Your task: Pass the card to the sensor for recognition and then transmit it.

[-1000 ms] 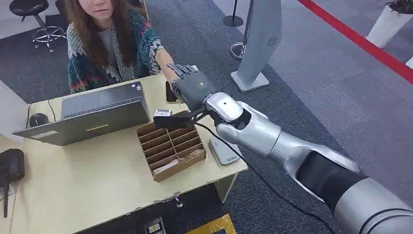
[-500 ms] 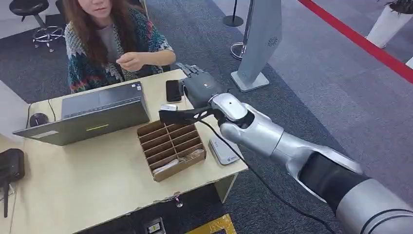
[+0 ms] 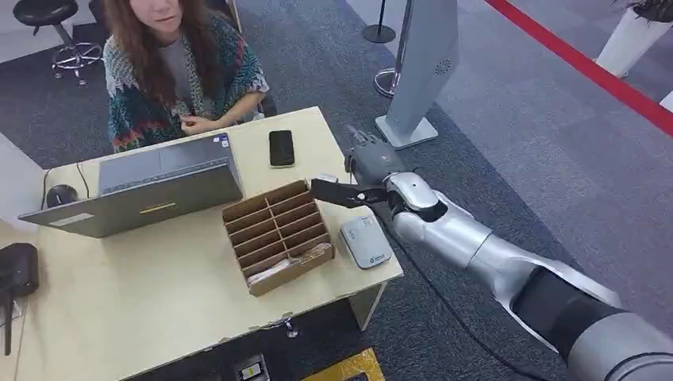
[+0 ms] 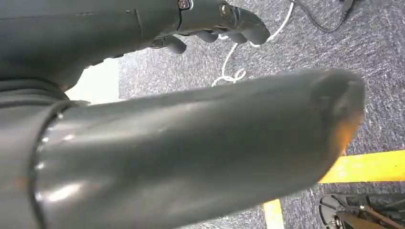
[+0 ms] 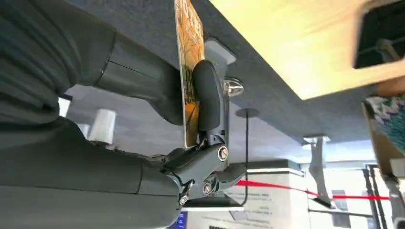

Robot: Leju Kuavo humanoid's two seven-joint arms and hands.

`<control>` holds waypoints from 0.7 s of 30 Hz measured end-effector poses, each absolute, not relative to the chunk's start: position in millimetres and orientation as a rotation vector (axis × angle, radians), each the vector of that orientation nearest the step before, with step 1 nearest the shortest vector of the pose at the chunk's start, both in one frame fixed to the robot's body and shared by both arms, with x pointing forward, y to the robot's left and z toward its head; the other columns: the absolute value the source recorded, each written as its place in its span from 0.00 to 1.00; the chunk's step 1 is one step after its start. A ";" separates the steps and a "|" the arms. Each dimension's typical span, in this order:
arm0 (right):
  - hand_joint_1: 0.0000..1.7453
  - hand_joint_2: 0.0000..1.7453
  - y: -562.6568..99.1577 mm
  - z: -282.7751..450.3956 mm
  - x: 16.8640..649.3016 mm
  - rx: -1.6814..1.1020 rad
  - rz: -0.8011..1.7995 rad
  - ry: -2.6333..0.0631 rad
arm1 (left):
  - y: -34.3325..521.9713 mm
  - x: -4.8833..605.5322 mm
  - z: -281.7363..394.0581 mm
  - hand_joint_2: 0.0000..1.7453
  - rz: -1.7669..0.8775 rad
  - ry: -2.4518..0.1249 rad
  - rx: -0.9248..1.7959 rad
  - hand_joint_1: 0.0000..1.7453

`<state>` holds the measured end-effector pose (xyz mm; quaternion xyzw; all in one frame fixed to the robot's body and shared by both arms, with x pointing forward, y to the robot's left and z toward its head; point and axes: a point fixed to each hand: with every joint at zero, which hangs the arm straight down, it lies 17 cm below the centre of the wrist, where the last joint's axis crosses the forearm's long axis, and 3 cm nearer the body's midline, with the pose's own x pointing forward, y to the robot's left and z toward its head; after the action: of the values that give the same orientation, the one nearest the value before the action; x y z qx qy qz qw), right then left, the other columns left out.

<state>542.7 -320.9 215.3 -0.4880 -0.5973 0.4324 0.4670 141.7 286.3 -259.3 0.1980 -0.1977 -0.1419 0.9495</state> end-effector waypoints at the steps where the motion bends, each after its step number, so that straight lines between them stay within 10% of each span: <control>1: 1.00 1.00 -324.2 210.2 540.9 -1.197 1.062 -1.453 | 286.2 142.0 -259.2 0.00 -0.289 -0.404 0.402 0.00; 21: 1.00 1.00 -344.6 139.2 513.9 -1.131 1.120 -1.301 | 286.3 142.3 -259.1 0.00 -0.277 -0.404 0.401 0.00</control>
<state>513.9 -344.6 139.2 -0.4710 -0.5420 0.4665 0.5166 142.3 286.3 -259.1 0.1972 -0.1986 -0.1361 0.9503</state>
